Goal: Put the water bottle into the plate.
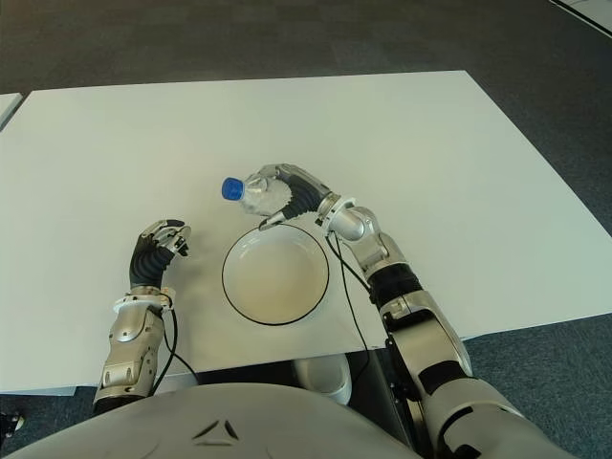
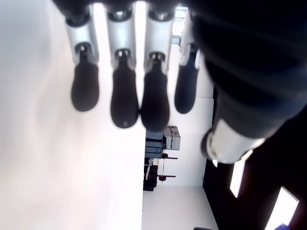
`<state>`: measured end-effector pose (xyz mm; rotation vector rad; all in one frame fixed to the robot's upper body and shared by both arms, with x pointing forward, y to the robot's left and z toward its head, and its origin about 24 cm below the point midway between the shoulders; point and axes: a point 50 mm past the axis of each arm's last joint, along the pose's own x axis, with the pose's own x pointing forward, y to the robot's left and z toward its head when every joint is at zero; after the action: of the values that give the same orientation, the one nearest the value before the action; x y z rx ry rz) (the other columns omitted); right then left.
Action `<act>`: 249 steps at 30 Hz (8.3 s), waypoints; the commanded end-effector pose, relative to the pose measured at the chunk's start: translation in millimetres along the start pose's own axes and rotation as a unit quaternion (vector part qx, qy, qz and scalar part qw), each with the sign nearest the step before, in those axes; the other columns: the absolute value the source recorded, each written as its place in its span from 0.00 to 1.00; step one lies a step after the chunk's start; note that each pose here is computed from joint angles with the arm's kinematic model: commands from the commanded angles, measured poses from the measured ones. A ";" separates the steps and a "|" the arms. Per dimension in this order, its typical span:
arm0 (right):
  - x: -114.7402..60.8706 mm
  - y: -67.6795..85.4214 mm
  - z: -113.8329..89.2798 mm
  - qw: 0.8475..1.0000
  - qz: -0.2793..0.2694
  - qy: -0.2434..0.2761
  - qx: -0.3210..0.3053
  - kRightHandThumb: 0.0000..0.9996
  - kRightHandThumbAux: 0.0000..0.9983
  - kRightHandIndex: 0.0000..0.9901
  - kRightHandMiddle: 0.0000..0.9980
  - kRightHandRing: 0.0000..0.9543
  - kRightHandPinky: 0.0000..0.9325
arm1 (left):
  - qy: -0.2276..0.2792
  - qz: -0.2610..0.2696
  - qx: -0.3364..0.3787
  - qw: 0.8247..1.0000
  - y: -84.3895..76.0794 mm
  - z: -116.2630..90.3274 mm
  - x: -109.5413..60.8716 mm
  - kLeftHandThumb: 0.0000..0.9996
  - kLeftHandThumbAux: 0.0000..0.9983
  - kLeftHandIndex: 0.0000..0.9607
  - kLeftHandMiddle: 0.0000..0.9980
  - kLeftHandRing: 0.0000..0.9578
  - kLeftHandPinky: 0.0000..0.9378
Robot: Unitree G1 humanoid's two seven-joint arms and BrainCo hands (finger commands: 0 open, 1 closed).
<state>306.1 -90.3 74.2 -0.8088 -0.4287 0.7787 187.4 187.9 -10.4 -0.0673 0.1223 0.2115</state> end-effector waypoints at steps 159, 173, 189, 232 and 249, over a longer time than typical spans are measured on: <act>-41.8 -33.0 50.7 0.978 -0.023 -0.043 -0.205 0.42 0.23 0.00 0.00 0.00 0.00 | 0.005 0.007 0.006 1.000 1.1 -3.8 -2.2 0.71 0.71 0.45 0.68 0.68 0.67; -71.5 -57.3 41.1 0.967 -0.240 0.066 -0.042 0.42 0.37 0.00 0.00 0.00 0.00 | 0.006 0.009 0.010 1.000 1.6 -4.7 -1.7 0.71 0.71 0.45 0.68 0.68 0.68; -88.1 -48.1 28.0 0.902 -0.417 0.110 0.028 0.47 0.66 0.08 0.06 0.04 0.11 | 0.003 0.004 0.005 1.000 1.1 -5.5 -0.5 0.71 0.71 0.45 0.68 0.69 0.69; -132.2 31.0 -32.0 0.813 -0.441 0.218 0.311 0.70 0.74 0.42 0.37 0.39 0.45 | 0.005 -0.003 -0.001 1.000 2.0 -4.0 1.8 0.71 0.71 0.45 0.67 0.68 0.68; -128.1 51.9 -44.4 0.794 -0.399 0.264 0.375 0.70 0.74 0.42 0.41 0.44 0.49 | 0.009 -0.003 0.006 1.000 0.2 -4.2 3.8 0.71 0.71 0.45 0.68 0.69 0.69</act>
<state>225.9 -189.4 8.1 -0.0524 0.0327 -0.1296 189.8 189.2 -11.9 -0.0651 0.1199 0.2113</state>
